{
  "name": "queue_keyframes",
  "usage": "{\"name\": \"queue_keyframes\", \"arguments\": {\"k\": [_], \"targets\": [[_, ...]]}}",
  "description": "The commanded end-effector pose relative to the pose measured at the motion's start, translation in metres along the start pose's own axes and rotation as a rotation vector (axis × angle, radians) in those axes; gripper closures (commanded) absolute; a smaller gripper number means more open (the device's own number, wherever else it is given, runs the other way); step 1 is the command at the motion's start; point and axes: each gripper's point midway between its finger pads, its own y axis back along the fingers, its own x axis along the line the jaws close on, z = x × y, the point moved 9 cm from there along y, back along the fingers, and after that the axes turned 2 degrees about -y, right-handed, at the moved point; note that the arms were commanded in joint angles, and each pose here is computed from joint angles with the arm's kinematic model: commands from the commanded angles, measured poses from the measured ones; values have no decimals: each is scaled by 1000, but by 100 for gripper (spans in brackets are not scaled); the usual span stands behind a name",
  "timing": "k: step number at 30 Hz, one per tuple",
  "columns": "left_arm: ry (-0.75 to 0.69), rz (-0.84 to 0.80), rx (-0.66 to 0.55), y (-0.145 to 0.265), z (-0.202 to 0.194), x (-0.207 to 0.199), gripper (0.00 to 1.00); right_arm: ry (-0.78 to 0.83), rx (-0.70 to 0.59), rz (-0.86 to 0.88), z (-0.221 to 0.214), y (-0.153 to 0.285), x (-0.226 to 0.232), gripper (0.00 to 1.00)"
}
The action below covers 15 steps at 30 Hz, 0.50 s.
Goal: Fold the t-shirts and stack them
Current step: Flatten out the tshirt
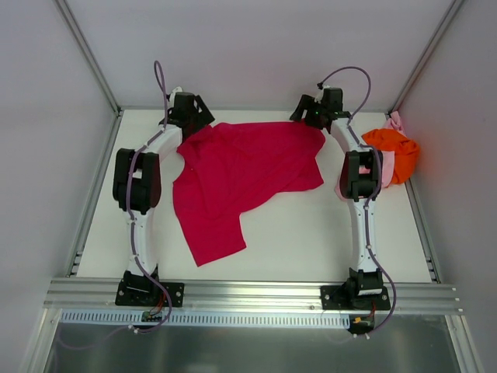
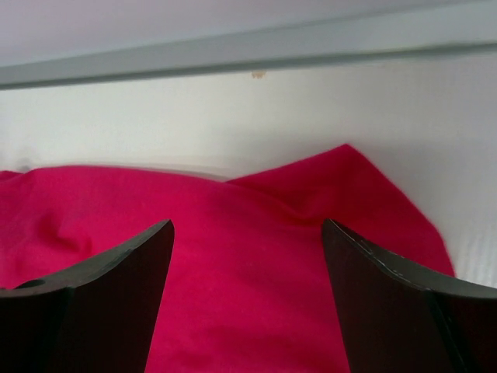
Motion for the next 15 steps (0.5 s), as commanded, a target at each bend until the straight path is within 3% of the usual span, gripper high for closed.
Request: {"name": "queue_keyframes", "arguments": {"k": [1,4,12,15], "targets": [[62,34,-24,-19,18,3,18,-67,1,102,8,12,13,18],[97,17,27,-31,16,6,19,-80,19,136,6,11,16,18],[140,61,39,-35,7,16,14,-53,34,114,6,18,17,18],[144,86,30,-37,8,18,17,-52,44,112,4,18,15,19]]}}
